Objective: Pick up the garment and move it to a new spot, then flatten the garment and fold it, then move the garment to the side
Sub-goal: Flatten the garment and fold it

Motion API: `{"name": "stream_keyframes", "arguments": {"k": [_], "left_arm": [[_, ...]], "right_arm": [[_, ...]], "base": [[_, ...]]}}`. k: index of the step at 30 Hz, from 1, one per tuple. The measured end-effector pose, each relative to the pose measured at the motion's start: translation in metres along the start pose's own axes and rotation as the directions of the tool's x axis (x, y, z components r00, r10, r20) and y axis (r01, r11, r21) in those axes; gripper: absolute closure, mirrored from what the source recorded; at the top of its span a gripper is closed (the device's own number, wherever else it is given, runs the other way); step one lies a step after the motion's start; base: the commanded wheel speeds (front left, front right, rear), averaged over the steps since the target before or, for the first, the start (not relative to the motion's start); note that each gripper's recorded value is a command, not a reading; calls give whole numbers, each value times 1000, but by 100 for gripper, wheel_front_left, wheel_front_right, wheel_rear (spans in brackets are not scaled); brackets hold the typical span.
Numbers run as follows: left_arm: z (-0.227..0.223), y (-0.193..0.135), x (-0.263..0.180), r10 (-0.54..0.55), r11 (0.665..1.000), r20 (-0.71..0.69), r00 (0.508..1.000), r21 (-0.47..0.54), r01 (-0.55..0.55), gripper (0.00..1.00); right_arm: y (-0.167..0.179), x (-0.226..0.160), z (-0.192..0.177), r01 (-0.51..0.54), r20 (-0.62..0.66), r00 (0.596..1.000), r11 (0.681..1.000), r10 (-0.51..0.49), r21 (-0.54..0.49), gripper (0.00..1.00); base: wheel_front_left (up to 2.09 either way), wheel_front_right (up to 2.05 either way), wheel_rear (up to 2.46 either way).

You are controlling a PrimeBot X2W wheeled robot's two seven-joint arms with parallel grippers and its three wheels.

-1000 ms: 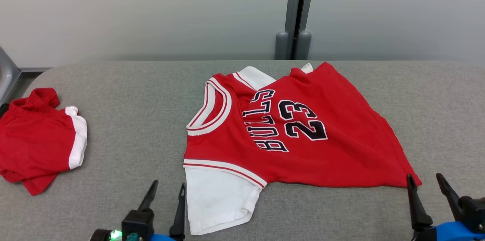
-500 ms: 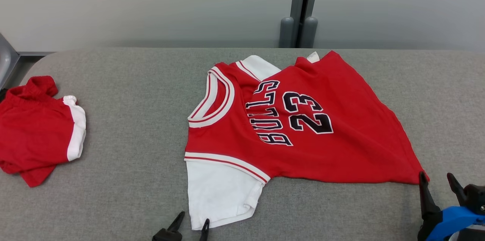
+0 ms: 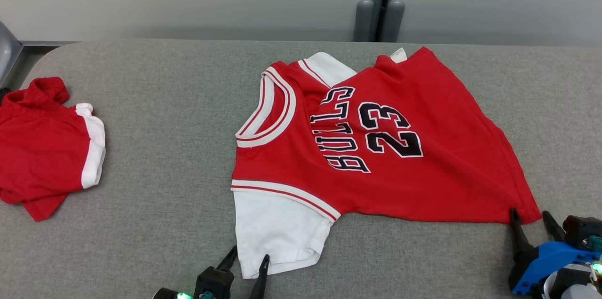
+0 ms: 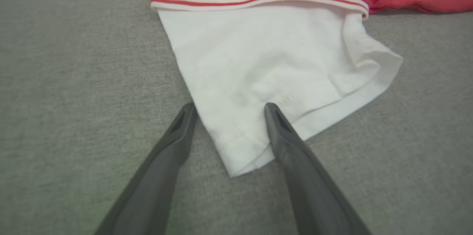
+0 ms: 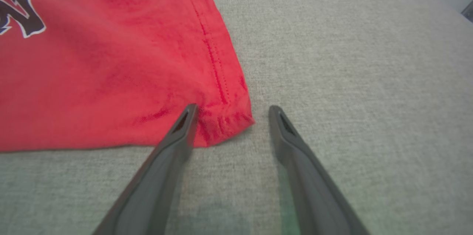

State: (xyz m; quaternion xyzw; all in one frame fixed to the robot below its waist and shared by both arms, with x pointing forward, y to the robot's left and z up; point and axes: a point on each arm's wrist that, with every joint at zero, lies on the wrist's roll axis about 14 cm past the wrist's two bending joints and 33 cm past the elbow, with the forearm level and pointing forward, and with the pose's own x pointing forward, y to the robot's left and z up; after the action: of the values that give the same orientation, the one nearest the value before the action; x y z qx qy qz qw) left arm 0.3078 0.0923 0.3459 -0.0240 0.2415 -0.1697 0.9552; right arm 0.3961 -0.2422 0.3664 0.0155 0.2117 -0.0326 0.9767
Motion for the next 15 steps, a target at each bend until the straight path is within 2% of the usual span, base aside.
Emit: {"name": "stream_keyframes", "arguments": {"k": [4, 5, 6, 7, 8, 15], "left_arm": [[0, -2, 4, -11, 1000, -5, 1000, -2, 11, 0], [0, -3, 4, -15, 1000, -6, 1000, -3, 15, 0], [0, -4, 5, -17, 1000, -7, 1000, -5, 17, 22], [-1, -4, 5, -19, 1000, -8, 1000, -9, 19, 76], [-1, -5, 5, -20, 1000, -9, 1000, -12, 20, 100], [6, -16, 4, -46, 998, 17, 999, -29, 47, 100]], "right_arm": [[1, 4, -5, -4, -21, 1000, 1000, 4, 3, 0], [3, 5, -5, -7, -22, 1000, 1000, 8, 8, 18], [6, 5, -6, -10, -22, 1000, 1000, 10, 20, 61], [7, 5, -5, -8, -17, 1000, 999, 9, 39, 100], [8, 5, -5, -12, -13, 1000, 999, 13, 46, 100], [19, -4, 5, -45, 35, 998, 997, 43, 67, 100]], "base": [[0, 0, 0], [0, 0, 0], [0, 0, 0], [0, 0, 0], [0, 0, 0], [0, 0, 0]]}}
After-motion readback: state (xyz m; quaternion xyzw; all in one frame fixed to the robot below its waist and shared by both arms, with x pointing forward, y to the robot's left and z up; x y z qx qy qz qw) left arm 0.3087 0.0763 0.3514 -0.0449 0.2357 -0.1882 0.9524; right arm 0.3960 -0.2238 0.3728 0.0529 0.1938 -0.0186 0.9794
